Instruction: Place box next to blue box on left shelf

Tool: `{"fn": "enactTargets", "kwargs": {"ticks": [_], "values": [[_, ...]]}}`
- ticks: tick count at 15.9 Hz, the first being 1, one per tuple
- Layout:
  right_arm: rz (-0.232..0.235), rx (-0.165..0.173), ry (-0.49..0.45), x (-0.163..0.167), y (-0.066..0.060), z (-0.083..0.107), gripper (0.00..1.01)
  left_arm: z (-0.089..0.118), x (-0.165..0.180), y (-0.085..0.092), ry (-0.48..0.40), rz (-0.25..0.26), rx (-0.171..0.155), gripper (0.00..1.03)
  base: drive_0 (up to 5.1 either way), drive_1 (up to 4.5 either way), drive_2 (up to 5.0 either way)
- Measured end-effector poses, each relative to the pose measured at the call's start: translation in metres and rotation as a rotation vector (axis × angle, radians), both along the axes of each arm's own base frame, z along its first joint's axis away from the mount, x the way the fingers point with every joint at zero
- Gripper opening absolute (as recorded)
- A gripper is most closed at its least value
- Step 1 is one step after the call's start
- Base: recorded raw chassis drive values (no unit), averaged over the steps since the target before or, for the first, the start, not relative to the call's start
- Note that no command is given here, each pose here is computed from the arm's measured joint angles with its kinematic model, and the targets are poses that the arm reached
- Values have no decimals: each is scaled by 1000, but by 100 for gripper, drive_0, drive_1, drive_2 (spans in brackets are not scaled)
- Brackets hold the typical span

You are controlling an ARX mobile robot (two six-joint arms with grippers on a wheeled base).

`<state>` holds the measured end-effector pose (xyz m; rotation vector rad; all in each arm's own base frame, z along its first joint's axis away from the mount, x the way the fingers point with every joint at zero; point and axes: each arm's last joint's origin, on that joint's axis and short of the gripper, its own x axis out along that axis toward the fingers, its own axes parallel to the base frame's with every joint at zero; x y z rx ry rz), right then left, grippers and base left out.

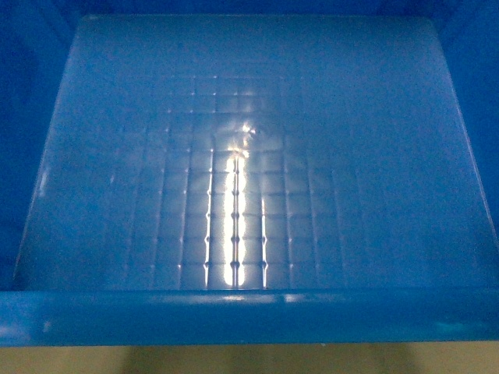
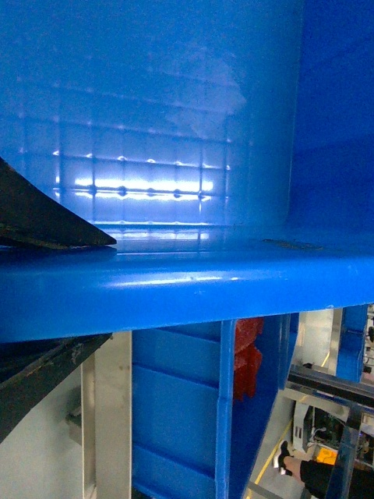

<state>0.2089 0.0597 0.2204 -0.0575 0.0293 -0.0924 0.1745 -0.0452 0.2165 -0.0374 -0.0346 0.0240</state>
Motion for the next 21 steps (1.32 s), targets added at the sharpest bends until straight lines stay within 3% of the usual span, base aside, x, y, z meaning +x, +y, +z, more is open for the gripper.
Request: {"fn": "enactTargets", "kwargs": {"ticks": [21], "values": [[0,-2,6,1,0,-1,22,-1,1,0,7,-1,2,18,2,412,-407]]}}
